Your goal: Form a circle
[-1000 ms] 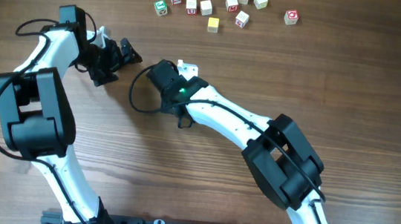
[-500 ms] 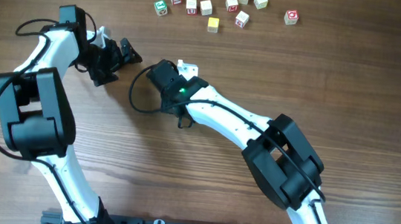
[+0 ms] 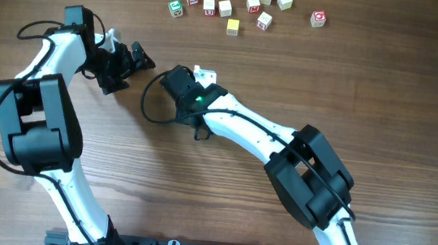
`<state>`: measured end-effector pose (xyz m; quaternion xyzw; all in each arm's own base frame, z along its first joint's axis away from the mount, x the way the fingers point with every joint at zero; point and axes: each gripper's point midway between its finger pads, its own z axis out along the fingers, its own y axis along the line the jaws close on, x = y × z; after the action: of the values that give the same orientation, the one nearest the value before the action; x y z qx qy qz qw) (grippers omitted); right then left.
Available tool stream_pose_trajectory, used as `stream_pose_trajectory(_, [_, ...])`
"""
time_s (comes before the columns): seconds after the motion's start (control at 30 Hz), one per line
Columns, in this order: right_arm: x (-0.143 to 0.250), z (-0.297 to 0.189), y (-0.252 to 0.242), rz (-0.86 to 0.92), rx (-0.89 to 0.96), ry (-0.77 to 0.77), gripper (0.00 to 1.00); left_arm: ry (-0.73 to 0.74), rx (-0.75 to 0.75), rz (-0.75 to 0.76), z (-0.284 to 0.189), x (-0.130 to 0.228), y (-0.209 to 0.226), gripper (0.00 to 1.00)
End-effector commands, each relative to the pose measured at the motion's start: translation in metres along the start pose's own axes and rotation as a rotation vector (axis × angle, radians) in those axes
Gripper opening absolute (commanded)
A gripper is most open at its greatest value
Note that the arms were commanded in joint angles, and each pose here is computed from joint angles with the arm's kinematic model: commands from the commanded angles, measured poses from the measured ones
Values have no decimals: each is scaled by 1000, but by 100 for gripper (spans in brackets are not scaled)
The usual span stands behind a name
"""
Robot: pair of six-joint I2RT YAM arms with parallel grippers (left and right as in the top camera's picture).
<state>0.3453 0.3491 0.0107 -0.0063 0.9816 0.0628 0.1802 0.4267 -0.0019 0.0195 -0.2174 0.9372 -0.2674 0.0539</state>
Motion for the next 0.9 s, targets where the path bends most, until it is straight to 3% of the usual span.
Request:
stream_pose_trajectory(0.0, [-7,3,-2,8,15,-24,35,30,-76,-24,13,8,23,100])
stream_pose_trajectory(0.87, [-10,3,-4,9,24,-37,36,30,-76,-24,13,8,23,100])
